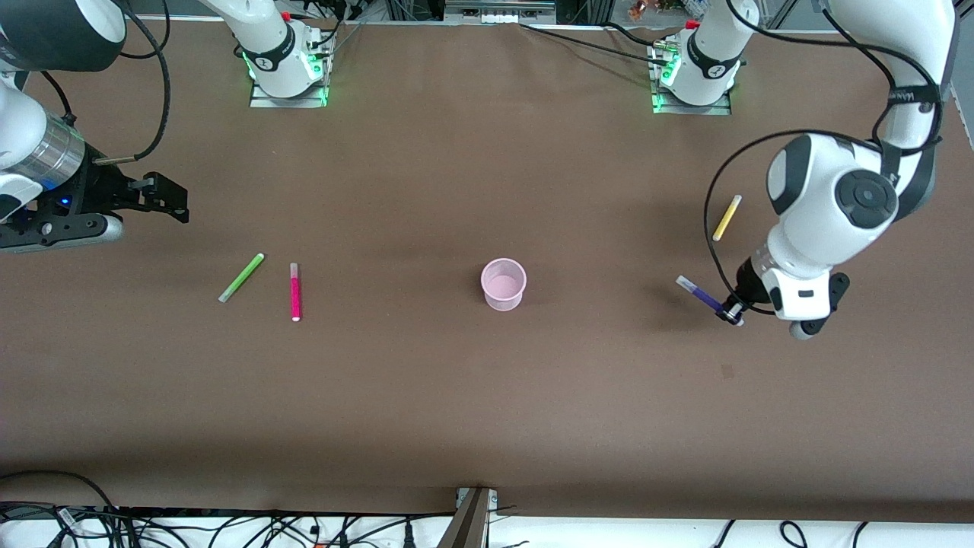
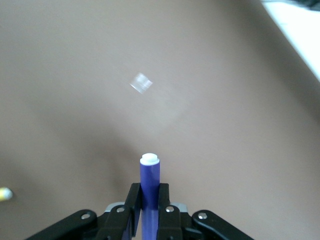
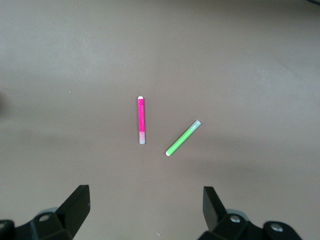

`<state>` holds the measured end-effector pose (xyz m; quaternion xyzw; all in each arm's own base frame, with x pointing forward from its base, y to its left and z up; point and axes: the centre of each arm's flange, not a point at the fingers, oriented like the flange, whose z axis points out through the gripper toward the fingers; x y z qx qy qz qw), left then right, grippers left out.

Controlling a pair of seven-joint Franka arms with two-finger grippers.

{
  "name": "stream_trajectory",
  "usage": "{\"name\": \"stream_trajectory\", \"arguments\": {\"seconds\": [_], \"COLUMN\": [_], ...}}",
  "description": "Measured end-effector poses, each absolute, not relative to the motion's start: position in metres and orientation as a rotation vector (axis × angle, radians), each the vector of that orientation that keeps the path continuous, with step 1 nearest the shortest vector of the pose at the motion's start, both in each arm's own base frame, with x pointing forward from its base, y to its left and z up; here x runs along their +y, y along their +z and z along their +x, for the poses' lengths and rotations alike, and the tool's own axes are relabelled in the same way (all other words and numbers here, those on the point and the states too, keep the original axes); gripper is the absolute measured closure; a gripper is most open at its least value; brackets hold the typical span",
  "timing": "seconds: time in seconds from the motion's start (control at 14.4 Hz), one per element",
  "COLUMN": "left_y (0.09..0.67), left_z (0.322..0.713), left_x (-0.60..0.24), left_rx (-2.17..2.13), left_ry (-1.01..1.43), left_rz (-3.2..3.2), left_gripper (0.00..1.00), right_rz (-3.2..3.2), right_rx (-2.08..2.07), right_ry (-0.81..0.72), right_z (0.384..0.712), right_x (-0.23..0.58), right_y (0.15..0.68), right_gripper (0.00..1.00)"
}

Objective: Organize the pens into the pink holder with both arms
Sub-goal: 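Lift the blue marker and carry it over the pink cup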

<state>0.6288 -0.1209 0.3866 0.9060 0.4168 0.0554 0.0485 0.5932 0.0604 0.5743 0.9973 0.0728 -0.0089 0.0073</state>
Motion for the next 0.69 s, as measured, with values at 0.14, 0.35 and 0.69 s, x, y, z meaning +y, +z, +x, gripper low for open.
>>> {"name": "stream_trajectory", "arguments": {"seconds": [0.14, 0.35, 0.69], "left_y": [0.398, 0.408, 0.39], "left_z": [0.622, 0.608, 0.597], "left_x": [-0.166, -0.239, -0.342], "left_rx": [1.291, 1.339, 1.354], "left_ry": [0.219, 0.338, 0.499], "left_rz": [2.753, 2.741, 2.718], "left_gripper": [0.82, 0.82, 0.82], "right_rz": [3.118, 3.118, 3.116], "right_rx": [0.228, 0.228, 0.223], "right_ry": [-0.029, -0.03, -0.024], "right_z": [0.593, 0.593, 0.595], "right_x": [0.06, 0.06, 0.059], "right_y": [0.574, 0.574, 0.573], "right_gripper": [0.0, 0.0, 0.0]}}
